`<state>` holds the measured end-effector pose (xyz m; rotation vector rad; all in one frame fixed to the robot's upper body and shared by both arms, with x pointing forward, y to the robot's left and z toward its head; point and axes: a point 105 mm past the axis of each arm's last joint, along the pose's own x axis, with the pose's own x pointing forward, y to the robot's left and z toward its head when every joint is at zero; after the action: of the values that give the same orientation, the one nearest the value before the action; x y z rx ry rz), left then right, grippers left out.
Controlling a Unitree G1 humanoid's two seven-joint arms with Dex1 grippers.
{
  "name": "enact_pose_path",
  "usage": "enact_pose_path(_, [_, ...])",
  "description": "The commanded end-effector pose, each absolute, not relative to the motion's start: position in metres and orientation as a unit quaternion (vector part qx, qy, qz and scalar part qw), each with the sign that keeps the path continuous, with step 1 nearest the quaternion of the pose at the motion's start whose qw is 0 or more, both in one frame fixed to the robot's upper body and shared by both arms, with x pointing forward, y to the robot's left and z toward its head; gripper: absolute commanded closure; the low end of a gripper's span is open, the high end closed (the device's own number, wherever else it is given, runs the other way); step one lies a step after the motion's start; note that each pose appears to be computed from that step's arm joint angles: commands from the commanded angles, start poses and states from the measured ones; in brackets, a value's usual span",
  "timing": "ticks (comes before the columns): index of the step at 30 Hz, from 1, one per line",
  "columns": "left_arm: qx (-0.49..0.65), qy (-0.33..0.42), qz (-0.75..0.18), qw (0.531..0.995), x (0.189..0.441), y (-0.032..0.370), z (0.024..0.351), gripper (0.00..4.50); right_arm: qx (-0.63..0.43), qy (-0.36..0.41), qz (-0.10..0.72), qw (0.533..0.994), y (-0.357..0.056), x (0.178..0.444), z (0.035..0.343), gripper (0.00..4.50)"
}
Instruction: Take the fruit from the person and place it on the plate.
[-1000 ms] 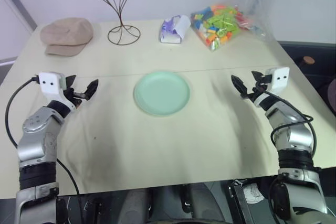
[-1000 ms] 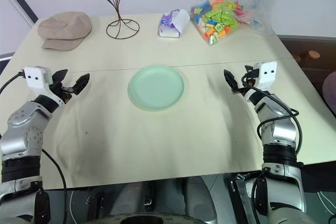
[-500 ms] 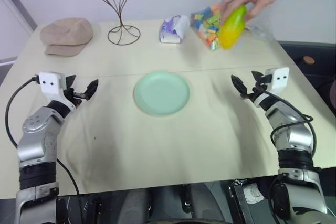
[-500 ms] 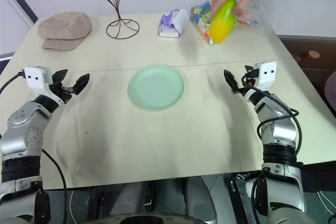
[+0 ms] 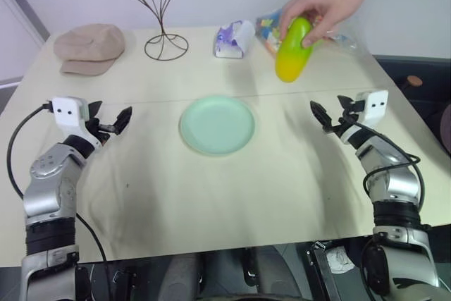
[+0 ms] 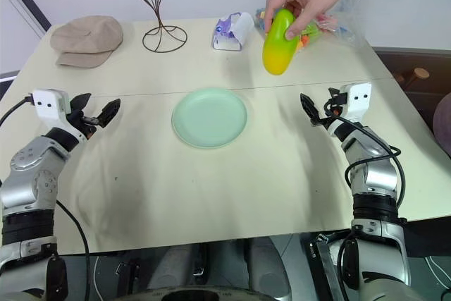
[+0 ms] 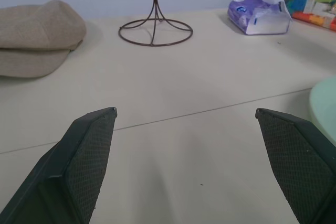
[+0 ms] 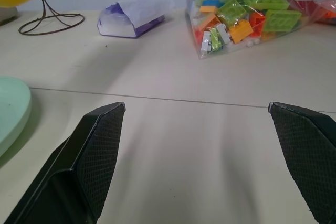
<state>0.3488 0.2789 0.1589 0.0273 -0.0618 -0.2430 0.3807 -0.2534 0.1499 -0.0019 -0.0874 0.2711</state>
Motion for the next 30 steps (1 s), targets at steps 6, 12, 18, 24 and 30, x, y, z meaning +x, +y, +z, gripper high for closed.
enact_pose_path(6, [-0.052, -0.053, -0.395, 0.916, 0.310, 0.200, 0.220, 0.06, -0.012, -0.069, 0.135, 0.988, -0.255, 0.381, 0.166, 0.00])
enact_pose_path(12, [-0.037, -0.014, -0.445, 0.895, 0.302, 0.192, 0.219, 0.06, -0.026, -0.058, 0.165, 0.984, -0.264, 0.368, 0.179, 0.00])
enact_pose_path(18, [-0.020, -0.030, -0.425, 0.904, 0.315, 0.197, 0.222, 0.06, -0.021, -0.040, 0.255, 0.966, -0.243, 0.354, 0.199, 0.00])
enact_pose_path(24, [-0.036, -0.052, -0.448, 0.892, 0.315, 0.189, 0.234, 0.06, -0.025, -0.056, 0.296, 0.953, -0.213, 0.360, 0.217, 0.00])
enact_pose_path(30, [-0.027, -0.067, -0.467, 0.881, 0.314, 0.183, 0.248, 0.06, -0.018, -0.091, 0.307, 0.947, -0.195, 0.376, 0.237, 0.00])
